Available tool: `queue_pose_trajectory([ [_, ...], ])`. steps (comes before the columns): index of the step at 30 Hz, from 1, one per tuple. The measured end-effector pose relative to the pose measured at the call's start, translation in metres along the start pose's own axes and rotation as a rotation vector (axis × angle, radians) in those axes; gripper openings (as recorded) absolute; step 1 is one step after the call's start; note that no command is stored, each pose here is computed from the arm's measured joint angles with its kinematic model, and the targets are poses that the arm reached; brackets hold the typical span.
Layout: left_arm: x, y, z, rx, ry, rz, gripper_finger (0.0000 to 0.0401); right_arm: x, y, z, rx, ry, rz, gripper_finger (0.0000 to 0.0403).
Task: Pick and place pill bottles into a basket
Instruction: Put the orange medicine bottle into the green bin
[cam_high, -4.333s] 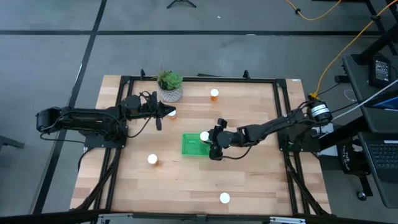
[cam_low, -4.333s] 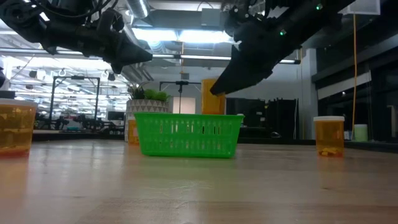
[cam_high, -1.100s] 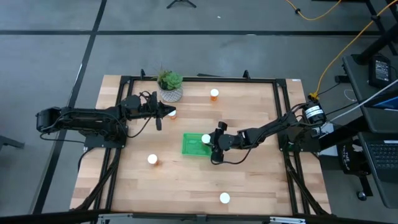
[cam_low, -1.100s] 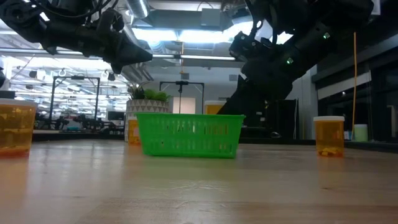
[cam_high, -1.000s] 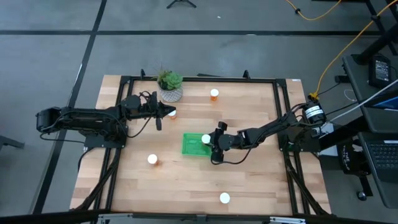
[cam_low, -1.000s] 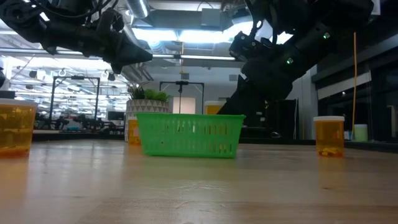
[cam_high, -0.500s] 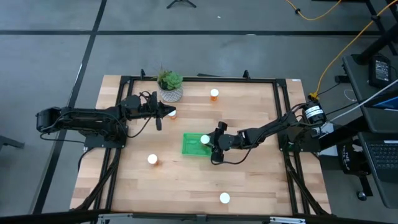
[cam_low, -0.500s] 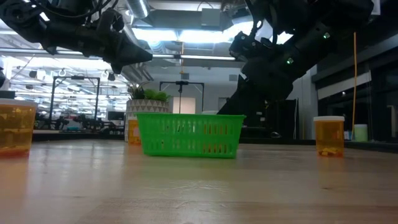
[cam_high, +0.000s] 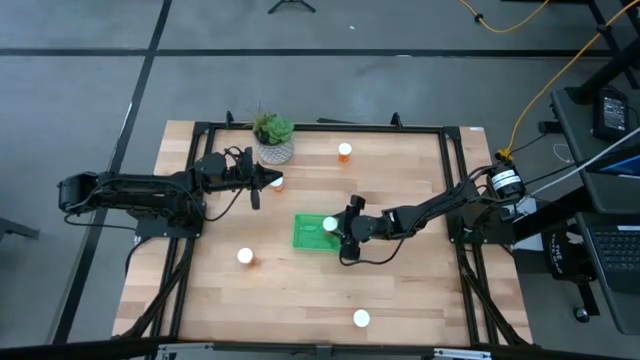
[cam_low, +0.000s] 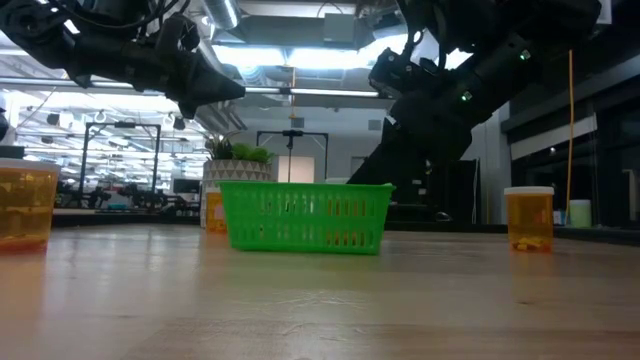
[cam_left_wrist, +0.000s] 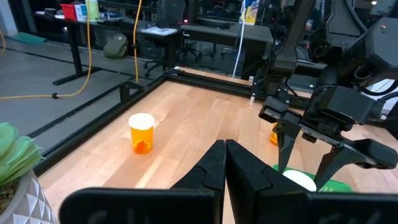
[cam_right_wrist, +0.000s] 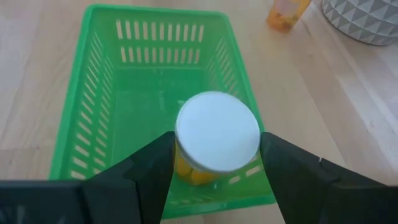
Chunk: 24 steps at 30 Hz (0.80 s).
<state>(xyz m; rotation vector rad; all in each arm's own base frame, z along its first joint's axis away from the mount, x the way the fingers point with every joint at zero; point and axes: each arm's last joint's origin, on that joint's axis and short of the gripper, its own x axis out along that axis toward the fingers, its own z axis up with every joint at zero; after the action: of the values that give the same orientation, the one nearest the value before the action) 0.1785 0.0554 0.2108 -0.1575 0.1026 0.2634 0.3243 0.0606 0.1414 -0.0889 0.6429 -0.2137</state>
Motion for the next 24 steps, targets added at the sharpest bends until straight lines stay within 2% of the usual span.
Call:
queue_pose_trajectory([
  [13, 0.0, 0.0, 0.0, 0.0, 0.0, 0.0, 0.0006, -0.002, 0.001, 0.013, -0.047, 0.112, -0.015, 0.0239],
  [24, 0.0, 0.0, 0.0, 0.0, 0.0, 0.0, 0.0006, -0.003, 0.001, 0.02, -0.06, 0.134, -0.045, 0.0239],
])
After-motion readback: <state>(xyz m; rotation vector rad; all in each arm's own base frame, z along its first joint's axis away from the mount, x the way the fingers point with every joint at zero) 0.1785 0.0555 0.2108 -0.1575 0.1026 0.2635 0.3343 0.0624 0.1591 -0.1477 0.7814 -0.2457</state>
